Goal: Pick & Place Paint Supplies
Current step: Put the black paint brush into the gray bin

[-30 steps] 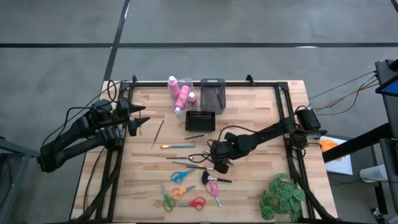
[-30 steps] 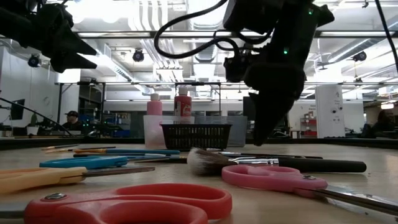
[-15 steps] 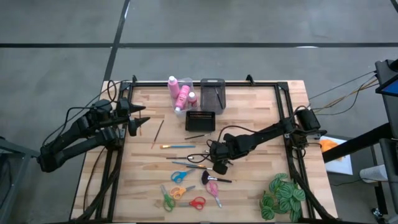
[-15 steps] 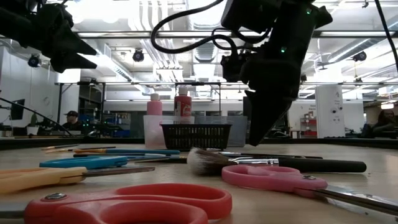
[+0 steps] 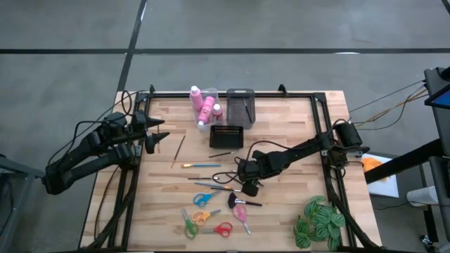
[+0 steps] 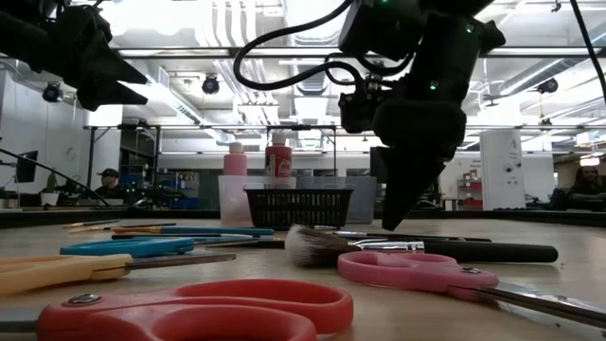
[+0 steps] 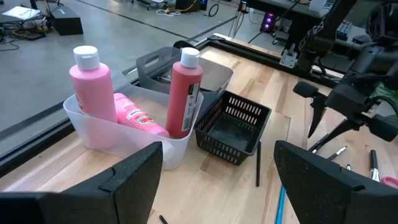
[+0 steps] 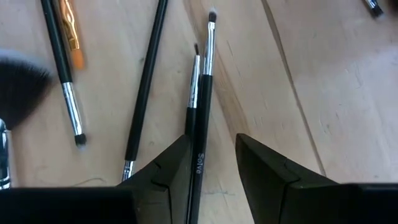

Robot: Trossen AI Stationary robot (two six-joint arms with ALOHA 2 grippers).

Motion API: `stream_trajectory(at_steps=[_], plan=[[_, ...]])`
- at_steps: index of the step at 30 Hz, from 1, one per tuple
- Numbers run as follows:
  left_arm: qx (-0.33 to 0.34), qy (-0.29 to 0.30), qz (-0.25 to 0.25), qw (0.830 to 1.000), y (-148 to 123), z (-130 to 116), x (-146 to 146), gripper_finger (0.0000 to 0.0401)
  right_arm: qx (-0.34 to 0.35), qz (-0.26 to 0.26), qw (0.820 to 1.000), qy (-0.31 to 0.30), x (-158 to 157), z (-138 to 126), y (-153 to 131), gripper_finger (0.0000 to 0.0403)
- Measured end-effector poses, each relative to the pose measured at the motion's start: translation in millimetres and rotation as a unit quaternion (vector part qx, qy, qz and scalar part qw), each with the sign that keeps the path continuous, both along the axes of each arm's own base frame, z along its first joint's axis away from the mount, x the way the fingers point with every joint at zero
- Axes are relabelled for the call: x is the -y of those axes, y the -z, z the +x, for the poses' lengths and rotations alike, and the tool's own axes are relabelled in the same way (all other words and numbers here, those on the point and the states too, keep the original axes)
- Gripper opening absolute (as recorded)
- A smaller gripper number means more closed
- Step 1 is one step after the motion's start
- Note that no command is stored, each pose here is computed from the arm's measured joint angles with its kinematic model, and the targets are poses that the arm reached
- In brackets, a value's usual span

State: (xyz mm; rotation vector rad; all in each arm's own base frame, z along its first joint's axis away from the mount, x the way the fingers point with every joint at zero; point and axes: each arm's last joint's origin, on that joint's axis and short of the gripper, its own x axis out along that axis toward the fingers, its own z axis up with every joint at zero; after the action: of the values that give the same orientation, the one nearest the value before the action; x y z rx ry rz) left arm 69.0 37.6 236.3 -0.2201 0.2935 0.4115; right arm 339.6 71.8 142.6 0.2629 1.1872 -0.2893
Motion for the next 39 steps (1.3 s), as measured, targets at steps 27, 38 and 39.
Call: stream_trajectory(at_steps=[27,38,39], plan=[[0.000,0.000,0.000,1.000,0,0,0,0.0311,0.039,0.007,0.999,0.019,13,-6,-16,0.0127],[0.000,0.000,0.000,1.000,0,0,0,0.0311,0.036,0.005,0.999,0.023,19,-9,-6,0.0127],[0.000,0.000,0.000,1.000,0,0,0,0.0311,0.042,0.006,0.999,0.023,19,-9,-5,0.0127]])
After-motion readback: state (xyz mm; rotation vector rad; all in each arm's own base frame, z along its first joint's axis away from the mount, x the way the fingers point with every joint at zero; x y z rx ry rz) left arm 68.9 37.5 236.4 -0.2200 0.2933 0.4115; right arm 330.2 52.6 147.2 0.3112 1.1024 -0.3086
